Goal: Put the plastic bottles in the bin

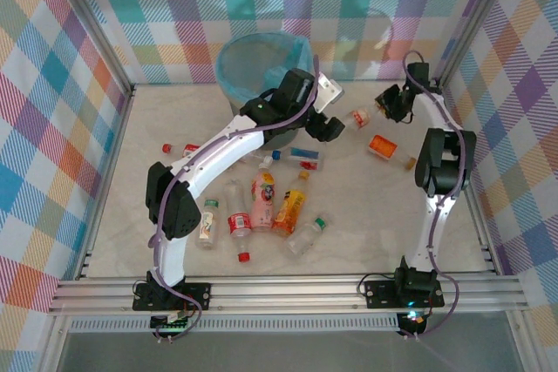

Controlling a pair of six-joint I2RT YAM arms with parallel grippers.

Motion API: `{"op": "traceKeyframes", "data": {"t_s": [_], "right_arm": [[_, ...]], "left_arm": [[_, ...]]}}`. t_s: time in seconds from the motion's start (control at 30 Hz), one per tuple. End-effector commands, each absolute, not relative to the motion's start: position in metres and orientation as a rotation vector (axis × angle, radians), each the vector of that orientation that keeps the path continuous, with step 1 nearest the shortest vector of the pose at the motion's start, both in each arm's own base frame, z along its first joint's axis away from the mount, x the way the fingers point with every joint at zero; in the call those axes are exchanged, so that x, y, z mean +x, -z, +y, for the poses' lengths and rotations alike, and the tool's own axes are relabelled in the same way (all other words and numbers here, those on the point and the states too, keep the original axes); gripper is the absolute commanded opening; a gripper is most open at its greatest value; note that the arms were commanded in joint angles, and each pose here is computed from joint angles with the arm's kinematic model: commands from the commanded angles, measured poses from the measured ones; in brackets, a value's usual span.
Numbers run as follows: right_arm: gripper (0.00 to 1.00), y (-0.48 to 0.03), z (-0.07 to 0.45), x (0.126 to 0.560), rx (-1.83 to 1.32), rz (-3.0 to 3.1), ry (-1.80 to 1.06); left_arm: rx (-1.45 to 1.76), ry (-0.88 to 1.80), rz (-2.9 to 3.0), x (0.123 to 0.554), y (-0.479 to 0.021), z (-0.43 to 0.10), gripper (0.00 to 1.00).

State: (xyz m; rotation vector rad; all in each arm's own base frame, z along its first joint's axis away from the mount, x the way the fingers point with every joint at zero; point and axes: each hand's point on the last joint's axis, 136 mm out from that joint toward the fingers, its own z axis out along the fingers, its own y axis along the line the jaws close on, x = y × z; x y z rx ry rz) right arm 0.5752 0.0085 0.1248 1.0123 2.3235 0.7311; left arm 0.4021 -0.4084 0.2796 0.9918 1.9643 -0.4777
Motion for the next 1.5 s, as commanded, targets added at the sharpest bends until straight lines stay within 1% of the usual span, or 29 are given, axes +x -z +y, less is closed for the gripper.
{"op": "traceKeyframes", "data": {"t_s": [0.0,0.27,0.6,0.83,1.0,1.17,1.27,1.37,1.47], "right_arm": [[0.16,-0.203,0.019,0.581,0.878,2.173,-0.73],[0.1,-0.266,0.032,0.562,0.778,2.036,-0.668],[0.04,-0.361,0.061,0.52,0.541,1.869,-0.403],[0.03,-0.432,0.083,0.491,0.355,1.73,-0.242],[0.03,-0.485,0.1,0.466,0.224,1.633,-0.165],[0.03,-0.542,0.135,0.443,0.049,1.501,-0.159],[0.04,-0.575,0.166,0.427,-0.081,1.407,-0.212],[0.05,-0.599,0.199,0.414,-0.206,1.32,-0.295],[0.05,-0.612,0.232,0.412,-0.315,1.268,-0.38]], "left_arm": [[0.881,0.504,1.922,0.4,-0.326,-0.395,0.89],[0.753,0.505,1.887,0.395,-0.37,-0.37,0.88],[0.586,0.578,1.789,0.377,-0.434,-0.328,0.87],[0.457,0.583,1.747,0.372,-0.459,-0.295,0.87],[0.362,0.587,1.744,0.373,-0.466,-0.272,0.87],[0.303,0.603,1.743,0.377,-0.472,-0.255,0.87],[0.256,0.612,1.755,0.384,-0.472,-0.243,0.87],[0.195,0.614,1.772,0.393,-0.47,-0.226,0.87],[0.119,0.623,1.787,0.403,-0.466,-0.205,0.87]]}}
